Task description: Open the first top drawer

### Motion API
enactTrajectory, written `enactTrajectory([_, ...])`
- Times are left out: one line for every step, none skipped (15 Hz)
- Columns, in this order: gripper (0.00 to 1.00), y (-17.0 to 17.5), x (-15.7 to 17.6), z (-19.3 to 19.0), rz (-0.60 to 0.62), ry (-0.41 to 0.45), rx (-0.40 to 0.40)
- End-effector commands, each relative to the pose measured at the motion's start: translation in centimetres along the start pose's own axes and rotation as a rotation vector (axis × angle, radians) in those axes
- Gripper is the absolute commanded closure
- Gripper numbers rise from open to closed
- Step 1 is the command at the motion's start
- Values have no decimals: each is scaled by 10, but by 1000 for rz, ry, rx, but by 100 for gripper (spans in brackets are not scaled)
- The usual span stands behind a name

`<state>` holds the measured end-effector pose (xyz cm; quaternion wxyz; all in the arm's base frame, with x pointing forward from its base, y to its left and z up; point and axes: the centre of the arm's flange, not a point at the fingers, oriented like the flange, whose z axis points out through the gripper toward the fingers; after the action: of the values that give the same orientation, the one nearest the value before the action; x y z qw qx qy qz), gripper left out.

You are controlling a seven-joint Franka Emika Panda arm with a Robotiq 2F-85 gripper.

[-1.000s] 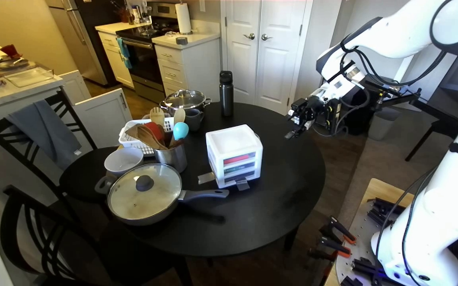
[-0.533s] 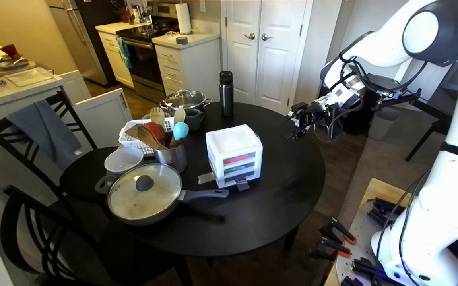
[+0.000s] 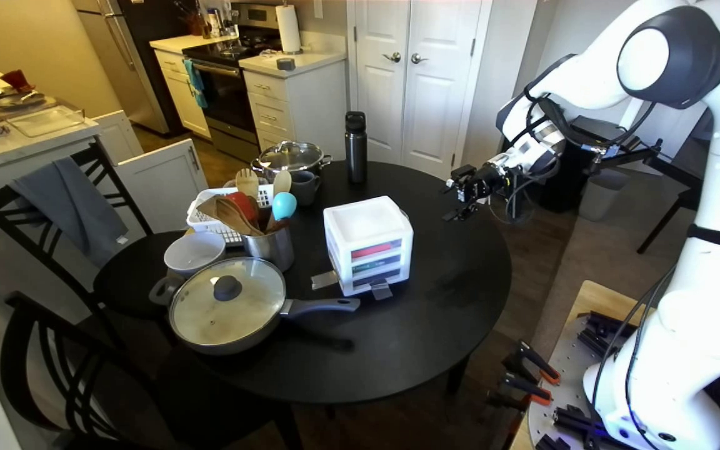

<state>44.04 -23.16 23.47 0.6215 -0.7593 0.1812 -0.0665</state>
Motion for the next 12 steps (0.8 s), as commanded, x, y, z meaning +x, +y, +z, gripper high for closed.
enactTrajectory([0,-9,27,11,-42,4,-11])
enactTrajectory([0,-9,34,15,-50,5,-10])
enactTrajectory([0,-9,41,19,-57,14,-10])
enactTrajectory([0,-7,45,23,-58,26,-11])
enactTrajectory([0,-6,47,26,-54,33,-6])
enactTrajectory([0,-12,35,19,-56,9,-8])
enactTrajectory([0,-10,39,22,-55,10,-7])
enactTrajectory([0,-8,41,24,-53,8,-6])
enactTrajectory([0,-6,41,25,-51,7,-5])
enactTrajectory([0,-5,41,26,-49,7,-5])
enactTrajectory([0,-5,41,25,-49,7,-5])
enactTrajectory([0,-5,42,25,-50,7,-5])
